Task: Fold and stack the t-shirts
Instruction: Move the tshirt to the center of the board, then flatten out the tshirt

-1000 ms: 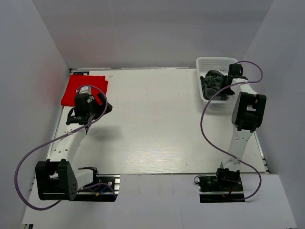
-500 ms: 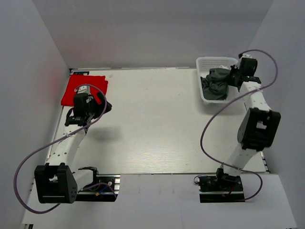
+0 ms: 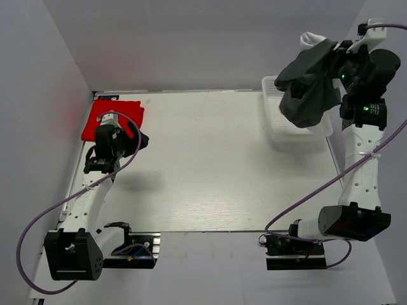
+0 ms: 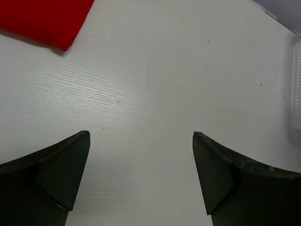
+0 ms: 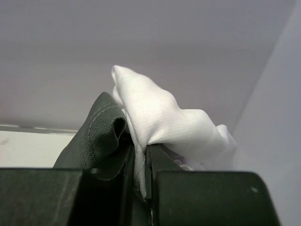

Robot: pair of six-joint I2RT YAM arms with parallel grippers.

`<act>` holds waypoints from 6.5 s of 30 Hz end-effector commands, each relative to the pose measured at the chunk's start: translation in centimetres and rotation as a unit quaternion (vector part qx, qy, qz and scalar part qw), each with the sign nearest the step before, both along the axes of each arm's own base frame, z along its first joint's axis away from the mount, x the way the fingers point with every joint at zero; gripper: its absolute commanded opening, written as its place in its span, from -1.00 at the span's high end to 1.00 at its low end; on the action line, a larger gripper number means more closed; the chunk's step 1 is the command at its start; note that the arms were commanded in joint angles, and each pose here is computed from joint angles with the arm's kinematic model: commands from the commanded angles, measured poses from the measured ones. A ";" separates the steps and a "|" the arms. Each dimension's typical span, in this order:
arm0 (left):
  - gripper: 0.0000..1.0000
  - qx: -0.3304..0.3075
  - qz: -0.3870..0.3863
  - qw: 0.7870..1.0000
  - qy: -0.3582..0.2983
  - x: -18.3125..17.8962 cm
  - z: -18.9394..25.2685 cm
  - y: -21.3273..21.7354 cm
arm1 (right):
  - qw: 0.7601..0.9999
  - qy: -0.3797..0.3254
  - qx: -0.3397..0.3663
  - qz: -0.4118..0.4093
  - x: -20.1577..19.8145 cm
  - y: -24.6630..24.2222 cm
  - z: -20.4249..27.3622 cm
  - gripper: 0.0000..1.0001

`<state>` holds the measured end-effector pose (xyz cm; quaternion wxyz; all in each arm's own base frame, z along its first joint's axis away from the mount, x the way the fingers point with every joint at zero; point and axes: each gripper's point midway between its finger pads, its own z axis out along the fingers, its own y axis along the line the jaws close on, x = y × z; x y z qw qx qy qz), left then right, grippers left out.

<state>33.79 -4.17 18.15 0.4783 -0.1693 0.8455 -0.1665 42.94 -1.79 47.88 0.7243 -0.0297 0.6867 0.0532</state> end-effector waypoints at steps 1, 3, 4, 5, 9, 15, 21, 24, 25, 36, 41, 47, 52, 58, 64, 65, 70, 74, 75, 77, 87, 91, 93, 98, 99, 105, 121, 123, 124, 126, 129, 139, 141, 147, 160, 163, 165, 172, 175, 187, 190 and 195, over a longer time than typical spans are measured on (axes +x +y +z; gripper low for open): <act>-1.00 0.000 -0.011 1.000 -0.028 0.0 1.7 -0.4 | 0.992 -0.073 0.006 0.102 -1.9 4.1 6.3 1.00; -1.00 0.000 -0.011 0.999 -0.032 -0.1 2.0 -0.4 | 0.985 -0.089 0.008 0.148 -3.1 6.0 8.3 1.00; -1.00 -0.004 -0.009 0.999 -0.032 -0.3 1.9 -0.4 | 0.979 -0.096 0.008 0.180 -3.7 7.9 9.3 1.00; -1.00 -0.004 -0.009 0.999 -0.032 -0.3 1.9 -0.4 | 0.973 -0.090 0.002 0.214 -4.3 9.3 9.0 1.00; -1.00 -0.008 -0.007 0.999 -0.036 -0.4 2.3 -0.4 | 0.954 -0.085 0.003 0.287 -5.6 14.2 8.0 1.00; -1.00 -0.007 -0.007 0.999 -0.036 -0.4 2.3 -0.4 | 0.924 -0.014 -0.007 0.381 -5.4 22.4 1.5 1.00; -1.00 -0.007 0.029 0.999 -0.018 -0.6 1.2 0.6 | 0.907 0.112 0.009 0.405 -3.8 27.9 -11.7 1.00; -1.00 -0.007 0.029 0.999 -0.022 -0.7 1.5 0.6 | 0.899 0.230 0.012 0.373 -3.1 29.4 -21.6 0.03; -1.00 -0.007 0.029 0.999 -0.022 -0.7 1.5 0.6 | 0.902 0.257 0.009 0.346 -3.0 29.3 -24.0 -0.56; -1.00 -0.010 0.031 0.999 -0.008 -0.7 0.5 0.5 | 0.922 0.336 -0.110 0.156 -7.0 27.2 -31.4 -0.81; -1.00 -0.021 0.025 0.999 -0.002 -0.7 0.3 0.3 | 0.905 0.356 -0.099 0.212 -11.4 32.3 -34.5 -0.81; -1.00 -0.021 0.025 0.999 0.003 -0.6 0.2 0.3 | 0.884 0.426 -0.066 0.182 -12.9 34.6 -39.6 -0.81; -1.00 -0.021 0.025 0.999 0.003 -0.6 0.2 0.3 | 0.868 0.459 -0.099 0.161 -14.2 34.3 -43.7 -0.63; -1.00 -0.021 -0.006 1.000 0.004 -0.5 0.0 -0.7 | 0.875 0.436 -0.092 0.189 -14.0 35.4 -41.3 1.00; -1.00 -0.050 -0.091 0.994 -0.019 -0.3 1.0 -3.5 | 0.916 0.320 -0.043 0.238 -13.1 35.5 -29.9 1.00; -1.00 -0.055 -0.100 0.993 -0.014 -0.4 0.8 -3.9 | 0.923 0.306 -0.045 0.231 -12.7 35.0 -28.9 1.00; -1.00 -0.088 -0.144 0.985 -0.034 0.5 2.4 -5.7 | 0.965 0.216 -0.004 0.151 -9.0 29.9 -20.6 1.00; -1.00 -0.092 -0.141 0.985 -0.020 1.2 1.8 -5.9 | 0.990 0.123 0.018 0.070 -6.1 24.3 -14.4 1.00; -1.00 -0.095 -0.146 0.985 -0.018 1.4 1.6 -6.1 | 0.993 0.108 0.022 0.044 -5.1 22.5 -13.2 1.00; -1.00 -0.099 -0.148 0.984 -0.017 1.8 1.6 -6.4 | 0.997 0.072 0.020 -0.008 -3.6 18.5 -10.4 1.00; -1.00 -0.071 -0.164 0.984 0.015 3.2 0.7 -8.8 | 0.981 0.095 0.007 -0.167 4.1 3.7 -9.3 1.00; -1.00 -0.052 -0.170 0.984 0.020 3.9 0.7 -9.8 | 0.968 0.178 0.026 -0.174 7.3 0.1 -15.0 1.00; -1.00 -0.041 -0.168 0.985 0.028 4.1 0.6 -10.0 | 0.956 0.234 0.045 -0.169 9.0 -0.3 -19.7 1.00; -1.00 -0.015 -0.176 0.983 0.057 4.2 -0.9 -11.4 | 0.929 0.323 0.061 -0.170 9.8 -2.5 -25.3 -0.81; -1.00 -0.004 -0.171 0.983 0.065 4.4 -1.4 -11.1 | 0.932 0.320 0.062 -0.157 9.7 -2.0 -24.8 -0.81; -1.00 0.024 -0.205 0.973 0.108 3.6 -4.5 -13.8 | 0.970 0.239 0.036 -0.035 7.5 2.3 -20.0 -0.81; -0.43 0.102 -0.248 0.938 0.218 4.3 -14.9 -17.9 | 0.935 0.293 -0.043 0.197 -2.5 19.0 -29.7 -0.81; -0.31 0.102 -0.241 0.940 0.219 4.7 -15.6 -18.0 | 0.925 0.328 -0.062 0.183 -3.4 19.0 -33.4 -0.81; -0.26 0.095 -0.246 0.940 0.215 4.8 -15.4 -18.3 | 0.919 0.333 -0.071 0.199 -4.1 20.3 -34.3 -0.81; -0.11 0.089 -0.252 0.940 0.211 5.0 -15.7 -18.7 | 0.909 0.353 -0.076 0.207 -4.7 21.1 -37.0 -0.81; 0.25 0.077 -0.265 0.937 0.215 4.9 -16.2 -19.4 | 0.897 0.355 -0.069 0.254 -5.5 24.2 -39.0 -0.81; 1.00 0.089 -0.249 0.945 0.192 5.4 -14.1 -18.7 | 0.895 0.368 -0.048 0.249 -3.1 28.2 -42.9 0.29; 1.00 0.094 -0.238 0.952 0.170 5.7 -12.3 -18.3 | 0.904 0.359 -0.046 0.228 -2.4 27.8 -42.3 1.00; 1.00 0.138 -0.155 0.974 0.089 7.0 -5.6 -15.0 | 0.946 0.286 -0.027 0.154 -0.7 25.0 -34.6 1.00; 1.00 0.120 0.038 0.979 -0.163 1.7 18.3 -5.6 | 1.000 0.021 0.013 0.020 -4.3 16.1 -9.2 1.00; 1.00 0.098 0.047 0.971 -0.212 -0.5 22.3 -4.5 | 0.998 -0.041 0.032 0.021 -7.6 14.3 -3.5 1.00; 1.00 0.084 0.028 0.961 -0.262 -3.0 25.7 -4.0 | 0.997 -0.067 0.033 0.031 -9.3 13.7 -1.4 1.00; 1.00 0.036 -0.143 0.892 -0.427 -12.6 36.8 -6.5 | 0.975 -0.188 0.041 0.112 -18.7 12.0 9.5 1.00; 1.00 0.027 -0.188 0.859 -0.476 -17.0 40.3 -6.6 | 0.963 -0.224 0.043 0.146 -22.6 11.4 12.6 1.00; 1.00 0.021 -0.245 0.827 -0.506 -20.6 44.6 -7.4 | 0.956 -0.258 0.071 0.117 -26.1 8.4 16.0 1.00; 1.00 0.027 -0.214 0.864 -0.454 -14.8 42.5 -8.3 | 0.972 -0.213 0.071 0.069 -21.8 8.6 13.4 1.00; 1.00 0.079 -0.125 0.937 -0.316 -2.2 34.1 -9.5 | 0.990 -0.105 0.057 -0.069 -11.7 8.6 5.2 1.00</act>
